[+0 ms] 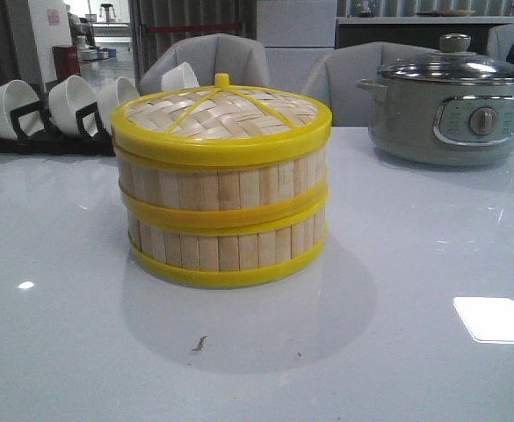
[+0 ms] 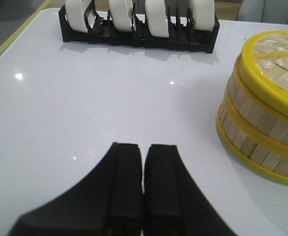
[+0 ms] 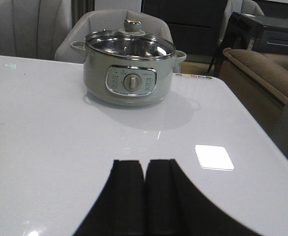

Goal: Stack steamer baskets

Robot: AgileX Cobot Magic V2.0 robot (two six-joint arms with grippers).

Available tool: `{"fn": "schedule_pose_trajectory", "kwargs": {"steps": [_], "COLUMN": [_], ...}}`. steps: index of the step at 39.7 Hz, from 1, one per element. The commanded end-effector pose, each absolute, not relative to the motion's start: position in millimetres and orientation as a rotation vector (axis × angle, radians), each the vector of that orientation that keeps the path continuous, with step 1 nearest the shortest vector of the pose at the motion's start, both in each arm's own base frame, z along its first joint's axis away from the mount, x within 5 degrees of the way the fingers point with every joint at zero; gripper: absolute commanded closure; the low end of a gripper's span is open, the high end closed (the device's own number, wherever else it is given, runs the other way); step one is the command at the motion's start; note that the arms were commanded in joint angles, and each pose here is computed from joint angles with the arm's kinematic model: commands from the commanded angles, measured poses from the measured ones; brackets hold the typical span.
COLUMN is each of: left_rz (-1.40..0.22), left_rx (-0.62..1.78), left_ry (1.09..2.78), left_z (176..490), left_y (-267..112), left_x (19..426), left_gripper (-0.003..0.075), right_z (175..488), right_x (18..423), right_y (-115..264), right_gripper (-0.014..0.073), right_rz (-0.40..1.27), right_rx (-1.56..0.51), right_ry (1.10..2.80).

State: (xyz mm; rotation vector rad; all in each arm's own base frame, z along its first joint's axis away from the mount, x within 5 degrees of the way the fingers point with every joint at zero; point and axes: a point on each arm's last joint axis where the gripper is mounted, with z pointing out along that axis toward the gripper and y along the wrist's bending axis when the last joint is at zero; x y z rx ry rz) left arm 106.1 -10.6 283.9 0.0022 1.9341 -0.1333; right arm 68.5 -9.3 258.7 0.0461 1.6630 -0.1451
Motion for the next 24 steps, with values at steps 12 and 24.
{"fn": "schedule_pose_trajectory", "kwargs": {"steps": [12,24], "left_rz": [-0.153,-0.155], "left_rx": [-0.007,-0.003], "left_ry": [1.769,1.574], "left_z": [303,281], "left_y": [-10,-7], "left_x": [101,75], "left_gripper": [0.0635,0.0635], "right_z": [276,276], "right_x": [68,68], "right_y": [-9,-9], "right_gripper": [0.0516,0.0516], "right_rz": [-0.152,-0.152], "right_rx": [0.032,0.032], "right_ry": [1.560,1.560]}}
